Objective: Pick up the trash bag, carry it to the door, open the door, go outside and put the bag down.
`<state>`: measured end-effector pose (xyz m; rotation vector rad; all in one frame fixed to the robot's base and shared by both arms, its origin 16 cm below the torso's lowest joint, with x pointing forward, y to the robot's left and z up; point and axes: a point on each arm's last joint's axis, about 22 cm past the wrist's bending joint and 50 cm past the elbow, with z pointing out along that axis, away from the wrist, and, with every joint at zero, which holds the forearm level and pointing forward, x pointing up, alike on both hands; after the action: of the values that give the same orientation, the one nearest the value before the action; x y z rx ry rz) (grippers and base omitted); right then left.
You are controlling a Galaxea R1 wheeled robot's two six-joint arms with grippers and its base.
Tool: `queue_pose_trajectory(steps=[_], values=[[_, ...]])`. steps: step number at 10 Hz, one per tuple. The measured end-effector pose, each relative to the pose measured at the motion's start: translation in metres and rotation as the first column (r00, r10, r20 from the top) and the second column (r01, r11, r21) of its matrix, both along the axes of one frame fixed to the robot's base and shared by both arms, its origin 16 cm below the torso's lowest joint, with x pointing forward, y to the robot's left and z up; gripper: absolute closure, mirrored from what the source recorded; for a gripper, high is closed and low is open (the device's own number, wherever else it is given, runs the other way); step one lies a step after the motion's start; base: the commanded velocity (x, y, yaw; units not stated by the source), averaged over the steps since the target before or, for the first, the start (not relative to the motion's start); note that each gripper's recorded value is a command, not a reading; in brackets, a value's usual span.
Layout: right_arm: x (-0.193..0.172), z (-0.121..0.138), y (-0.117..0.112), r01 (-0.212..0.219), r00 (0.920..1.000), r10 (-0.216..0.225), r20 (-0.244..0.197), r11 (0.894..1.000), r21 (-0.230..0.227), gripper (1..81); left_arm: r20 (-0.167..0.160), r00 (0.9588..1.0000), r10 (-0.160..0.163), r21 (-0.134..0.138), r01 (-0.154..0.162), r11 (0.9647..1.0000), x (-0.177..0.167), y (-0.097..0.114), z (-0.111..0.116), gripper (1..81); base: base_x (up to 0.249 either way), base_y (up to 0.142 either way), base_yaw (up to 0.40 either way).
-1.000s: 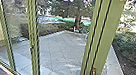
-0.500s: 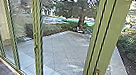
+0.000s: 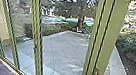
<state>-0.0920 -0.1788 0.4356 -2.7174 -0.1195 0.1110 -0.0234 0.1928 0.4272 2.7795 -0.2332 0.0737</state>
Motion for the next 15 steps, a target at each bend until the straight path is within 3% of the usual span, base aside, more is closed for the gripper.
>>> queue_pose_trajectory(steps=[4, 7, 8, 11, 13, 15], values=[[0.0, -0.001, -0.005, 0.002, 1.0, -0.002, 0.0, 1.0, -0.007, 1.0, -0.002, 1.0, 0.001, 0.0, -0.001, 1.0, 0.0, -0.001, 0.0, 81.1, 0.0, 0.0, 0.0], [0.0, 0.004, 0.0, 0.008, 0.9999, -0.008, 0.006, 1.0, 0.018, 1.0, -0.024, 0.9994, 0.024, 0.019, -0.024, 0.9995, -0.003, 0.017, -0.001, 81.1, 0.0, 0.0, 0.0], [0.0, 0.008, 0.0, 0.014, 0.9998, -0.015, 0.013, 0.999, 0.029, 1.0, -0.024, 0.9994, 0.025, 0.013, -0.025, 0.9996, -0.003, 0.016, 0.0, 81.1, 0.0, 0.0, 0.0], [-0.005, 0.022, -0.012, 0.025, 0.9996, -0.026, 0.014, 0.998, 0.065, 1.0, -0.03, 0.999, 0.034, -0.041, -0.035, 0.9985, -0.004, 0.005, 0.01, 81.1, 0.0, 0.0, 0.0], [-0.002, 0.032, -0.013, 0.031, 0.9992, -0.033, 0.022, 0.995, 0.093, 1.0, -0.036, 0.9985, 0.042, -0.055, -0.044, 0.9975, -0.004, 0.01, 0.015, 81.1, 0.0, 0.0, 0.0], [0.001, 0.055, -0.014, 0.038, 0.9988, -0.042, 0.026, 0.988, 0.148, 1.0, -0.047, 0.9979, 0.045, -0.069, -0.048, 0.9965, -0.011, 0.012, 0.019, 81.1, 0.0, 0.0, 0.0]])
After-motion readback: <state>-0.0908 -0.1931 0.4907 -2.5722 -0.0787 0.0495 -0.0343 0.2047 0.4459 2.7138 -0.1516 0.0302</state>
